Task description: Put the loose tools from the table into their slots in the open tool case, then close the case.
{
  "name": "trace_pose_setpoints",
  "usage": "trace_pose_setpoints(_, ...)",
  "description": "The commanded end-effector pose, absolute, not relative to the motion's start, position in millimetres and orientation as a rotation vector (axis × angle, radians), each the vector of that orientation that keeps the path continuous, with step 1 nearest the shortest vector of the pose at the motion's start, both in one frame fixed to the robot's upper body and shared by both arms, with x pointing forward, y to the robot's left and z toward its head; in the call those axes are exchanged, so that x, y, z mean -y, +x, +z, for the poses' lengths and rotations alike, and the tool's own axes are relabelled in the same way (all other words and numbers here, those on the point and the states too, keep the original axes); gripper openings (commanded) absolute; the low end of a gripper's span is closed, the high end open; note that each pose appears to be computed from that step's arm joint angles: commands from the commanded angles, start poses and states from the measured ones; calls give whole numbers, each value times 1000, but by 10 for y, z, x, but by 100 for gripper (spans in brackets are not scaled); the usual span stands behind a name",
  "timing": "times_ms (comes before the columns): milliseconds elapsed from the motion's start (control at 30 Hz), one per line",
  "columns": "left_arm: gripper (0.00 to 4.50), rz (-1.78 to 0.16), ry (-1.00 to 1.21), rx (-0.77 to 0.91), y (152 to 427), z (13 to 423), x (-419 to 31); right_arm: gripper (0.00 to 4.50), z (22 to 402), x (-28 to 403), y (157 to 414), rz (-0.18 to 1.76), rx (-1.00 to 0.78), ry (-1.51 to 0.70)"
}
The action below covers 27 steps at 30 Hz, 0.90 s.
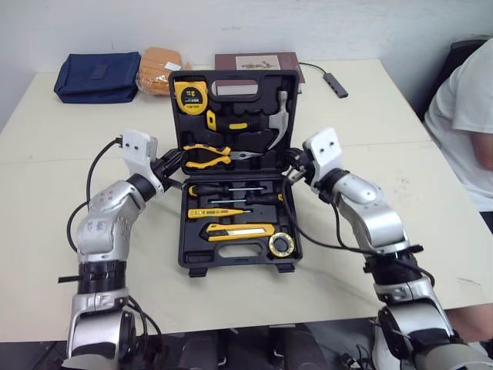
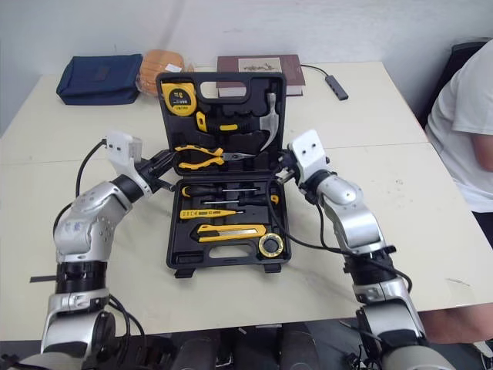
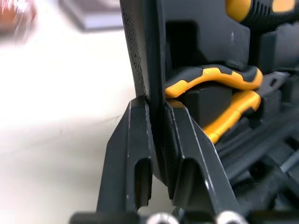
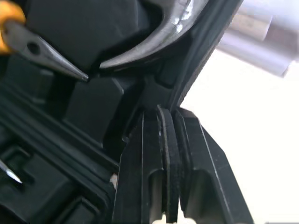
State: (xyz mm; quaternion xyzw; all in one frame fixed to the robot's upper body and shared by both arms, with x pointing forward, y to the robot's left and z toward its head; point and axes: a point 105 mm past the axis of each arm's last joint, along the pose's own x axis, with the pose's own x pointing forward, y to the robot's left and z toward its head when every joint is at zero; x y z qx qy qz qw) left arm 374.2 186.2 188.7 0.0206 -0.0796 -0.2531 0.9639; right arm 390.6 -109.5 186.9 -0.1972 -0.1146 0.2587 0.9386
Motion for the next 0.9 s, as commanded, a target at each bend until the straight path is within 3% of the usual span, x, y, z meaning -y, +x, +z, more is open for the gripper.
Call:
trace_pose_setpoints(33, 2, -428, 271, 320, 3560, 2069, -2182, 0, 1937, 1471, 3886, 359, 409, -640)
trace_pose_setpoints(233, 2, -518, 570, 359, 3308, 1746, -2139, 0, 1486, 1465, 3669, 456, 444, -847)
trace_pose_setpoints(500, 2, -492, 579, 334, 3156, 1517, -2289, 0, 1228, 1502, 3471, 519, 469, -925)
trace_pose_setpoints(533, 83, -496, 579, 330, 3139, 1503, -2302, 0, 1226, 1504, 3456, 521, 468, -911)
trace_pose_setpoints(567, 116, -500, 565, 327, 3121, 1494, -2314, 0, 1234, 1506, 3430, 523, 471, -885)
trace_pose_setpoints(700, 307, -498, 540, 272, 3005, 1481, -2521, 167, 1186, 1644, 3247, 563, 410, -836)
trace_pose_setpoints(800, 446, -479, 461, 145, 2830, 1378, -2835, 325, 1217, 1914, 3102, 522, 360, -849)
trace_pose_setpoints(867, 450, -411, 437, 85, 2740, 1335, -3100, 425, 1220, 2094, 2988, 515, 316, -844)
trace_pose_setpoints(900, 450, -387, 426, 71, 2723, 1336, -3187, 441, 1200, 2160, 2939, 524, 287, -840)
